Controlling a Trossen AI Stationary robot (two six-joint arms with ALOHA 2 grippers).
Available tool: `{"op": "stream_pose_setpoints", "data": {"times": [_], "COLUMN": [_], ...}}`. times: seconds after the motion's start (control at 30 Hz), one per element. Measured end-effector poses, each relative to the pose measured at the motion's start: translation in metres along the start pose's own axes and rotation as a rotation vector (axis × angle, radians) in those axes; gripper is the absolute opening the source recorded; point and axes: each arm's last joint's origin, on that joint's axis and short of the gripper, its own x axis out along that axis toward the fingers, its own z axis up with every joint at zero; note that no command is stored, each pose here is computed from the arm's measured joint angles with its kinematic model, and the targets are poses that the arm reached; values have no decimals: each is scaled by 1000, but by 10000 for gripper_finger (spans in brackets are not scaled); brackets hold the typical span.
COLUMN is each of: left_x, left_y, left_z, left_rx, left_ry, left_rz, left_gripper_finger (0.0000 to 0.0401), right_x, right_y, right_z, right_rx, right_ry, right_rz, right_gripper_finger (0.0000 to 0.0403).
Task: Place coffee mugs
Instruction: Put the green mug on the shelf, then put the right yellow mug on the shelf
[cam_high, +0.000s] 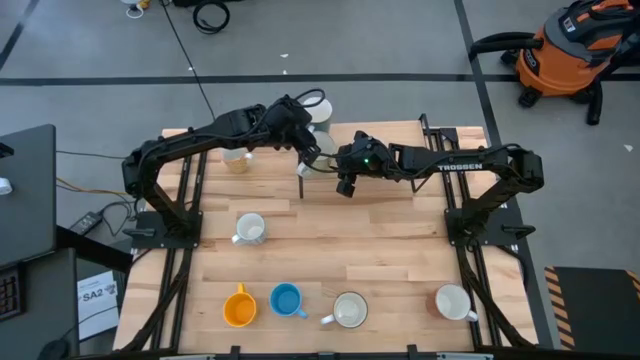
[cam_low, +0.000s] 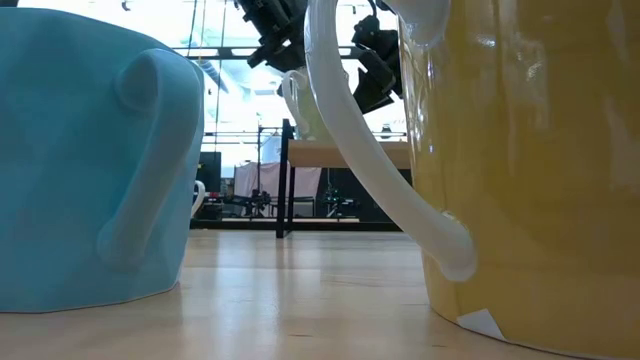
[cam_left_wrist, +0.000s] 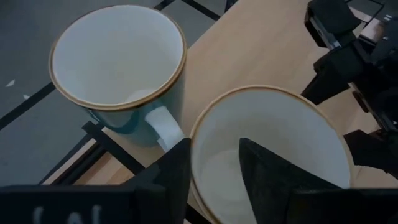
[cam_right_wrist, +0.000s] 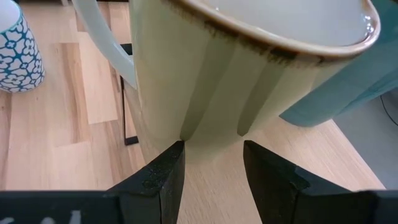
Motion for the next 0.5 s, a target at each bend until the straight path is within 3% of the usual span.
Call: {"op": "stream_pose_setpoints", "data": {"times": [0.2, 0.5], "left_x": [0, -11], "left_y": [0, 3], "left_z": [0, 2], "left_rx": [0, -5], "left_ry": [0, -15], "left_rz": [2, -5], "left_gripper_finger": [187, 192], "right_x": [-2, -21], "right_y": [0, -6], "right_z": [1, 4], "right_rx": [0, 3], "right_ry": [-2, -12], "right_rz": [0, 2], "right_gripper_finger": [170, 170]}}
